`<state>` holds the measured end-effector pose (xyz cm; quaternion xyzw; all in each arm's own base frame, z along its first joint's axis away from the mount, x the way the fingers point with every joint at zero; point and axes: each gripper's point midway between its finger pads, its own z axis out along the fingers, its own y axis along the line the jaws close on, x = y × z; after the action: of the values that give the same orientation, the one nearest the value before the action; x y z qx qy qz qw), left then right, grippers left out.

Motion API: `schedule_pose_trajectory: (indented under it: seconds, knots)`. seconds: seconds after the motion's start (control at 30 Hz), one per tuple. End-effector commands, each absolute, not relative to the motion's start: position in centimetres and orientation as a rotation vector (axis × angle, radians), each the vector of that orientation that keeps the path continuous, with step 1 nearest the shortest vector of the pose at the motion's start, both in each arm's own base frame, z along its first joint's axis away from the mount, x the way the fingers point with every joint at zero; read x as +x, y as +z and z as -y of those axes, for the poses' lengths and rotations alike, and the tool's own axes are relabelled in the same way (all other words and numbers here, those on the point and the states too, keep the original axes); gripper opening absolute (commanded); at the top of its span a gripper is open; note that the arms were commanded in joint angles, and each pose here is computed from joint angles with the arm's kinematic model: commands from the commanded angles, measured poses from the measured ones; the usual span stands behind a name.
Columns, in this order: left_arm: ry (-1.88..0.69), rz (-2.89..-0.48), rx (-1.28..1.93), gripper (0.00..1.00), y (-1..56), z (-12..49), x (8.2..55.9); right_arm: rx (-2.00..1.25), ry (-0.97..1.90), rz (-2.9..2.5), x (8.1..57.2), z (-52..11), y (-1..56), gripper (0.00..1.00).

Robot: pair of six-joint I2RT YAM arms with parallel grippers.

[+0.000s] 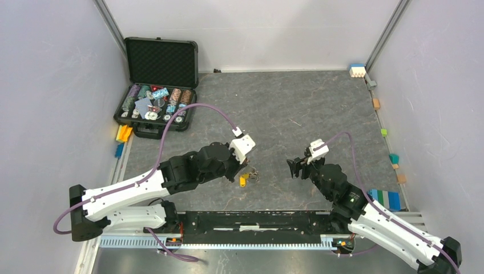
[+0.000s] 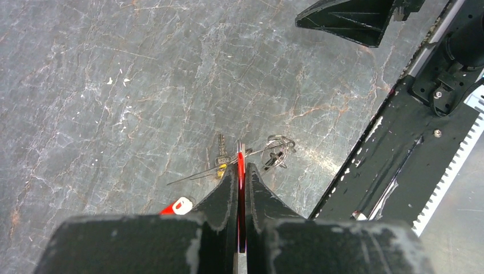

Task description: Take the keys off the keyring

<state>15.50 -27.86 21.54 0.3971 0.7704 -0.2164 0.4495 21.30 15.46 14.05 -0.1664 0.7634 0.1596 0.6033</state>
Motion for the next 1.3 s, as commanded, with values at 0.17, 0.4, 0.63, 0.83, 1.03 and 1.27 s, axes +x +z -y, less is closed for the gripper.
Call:
schedule_pose_trajectory:
  seconds: [0.17,0.4,0.63,0.83,1.03,1.27]
  knots:
    - [-0.540,-1.959,0.811,0.02,23.4,27.0,17.5,-0.198,0.004,-1.960,23.3,-10.0,10.6,0.75]
    - [-0.582,-1.934,0.822,0.02,24.0,26.0,16.9,0.022,-0.198,-1.932,27.0,-3.3,8.8,0.76]
    - [-0.710,-1.815,0.966,0.02,27.5,27.6,15.2,0.080,-0.424,-1.711,27.5,1.9,9.7,0.79]
    - [-0.810,-1.682,1.182,0.02,29.5,29.5,13.2,0.057,-0.440,-1.610,27.1,2.8,9.5,0.77]
    - [-0.859,-1.614,1.349,0.02,30.1,30.5,11.8,0.043,-0.509,-1.534,26.8,3.7,10.8,0.72]
    - [-0.862,-1.532,1.564,0.02,30.1,30.7,10.6,0.027,-0.467,-1.504,26.2,3.9,10.9,0.72]
